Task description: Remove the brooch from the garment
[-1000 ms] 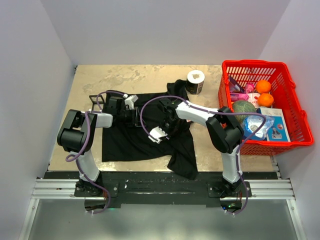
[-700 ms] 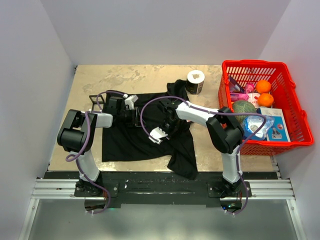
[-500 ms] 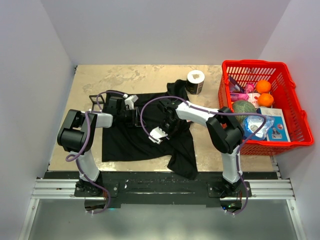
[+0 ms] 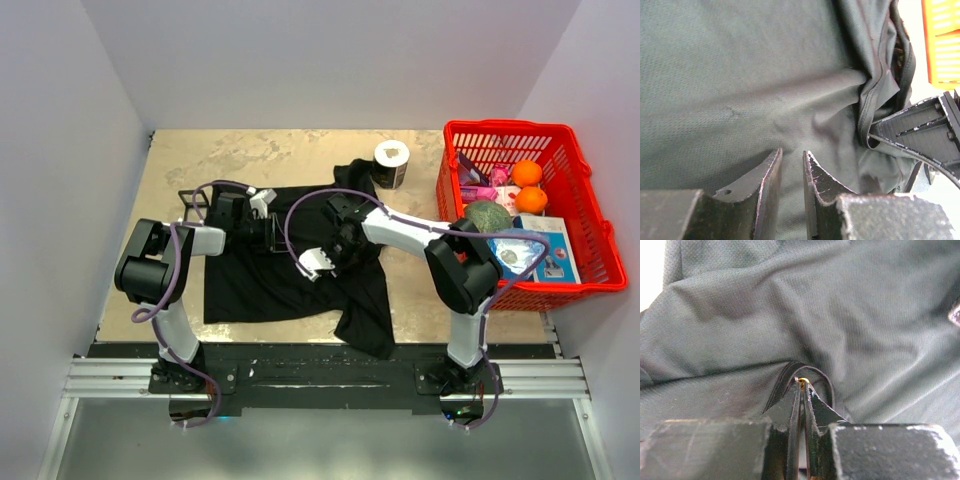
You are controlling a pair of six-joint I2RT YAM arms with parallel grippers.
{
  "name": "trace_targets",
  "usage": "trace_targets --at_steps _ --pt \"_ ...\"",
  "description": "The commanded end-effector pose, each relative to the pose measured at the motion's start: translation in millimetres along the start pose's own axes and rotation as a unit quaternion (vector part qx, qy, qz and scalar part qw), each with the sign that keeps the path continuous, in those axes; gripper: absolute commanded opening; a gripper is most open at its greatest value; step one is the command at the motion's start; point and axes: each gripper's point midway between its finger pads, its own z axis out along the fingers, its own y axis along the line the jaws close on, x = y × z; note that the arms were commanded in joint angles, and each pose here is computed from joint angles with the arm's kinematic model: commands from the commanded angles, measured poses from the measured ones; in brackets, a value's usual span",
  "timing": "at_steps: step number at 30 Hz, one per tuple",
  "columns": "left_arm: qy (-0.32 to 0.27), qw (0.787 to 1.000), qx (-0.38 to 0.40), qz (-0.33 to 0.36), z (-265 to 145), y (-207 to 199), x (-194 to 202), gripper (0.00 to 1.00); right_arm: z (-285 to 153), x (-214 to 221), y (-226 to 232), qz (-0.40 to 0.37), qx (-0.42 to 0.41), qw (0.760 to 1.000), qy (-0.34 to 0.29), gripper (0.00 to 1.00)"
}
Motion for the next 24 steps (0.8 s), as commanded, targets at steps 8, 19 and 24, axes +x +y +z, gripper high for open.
trace_targets --at_steps 8,19,24 --pt "-0.031 0.994 0.081 0.072 -15 -47 -19 0.29 -41 -27 -29 0.153 0.105 0.98 -0.069 0.0" --pt "0.006 0.979 0.134 0.151 0 -94 7 0.28 -72 -6 -57 0.407 0.118 0.895 -0.141 0.0" --pt "0.01 0.977 0.139 0.162 6 -99 12 0.25 -86 9 -50 0.453 0.115 0.872 -0.149 0.0"
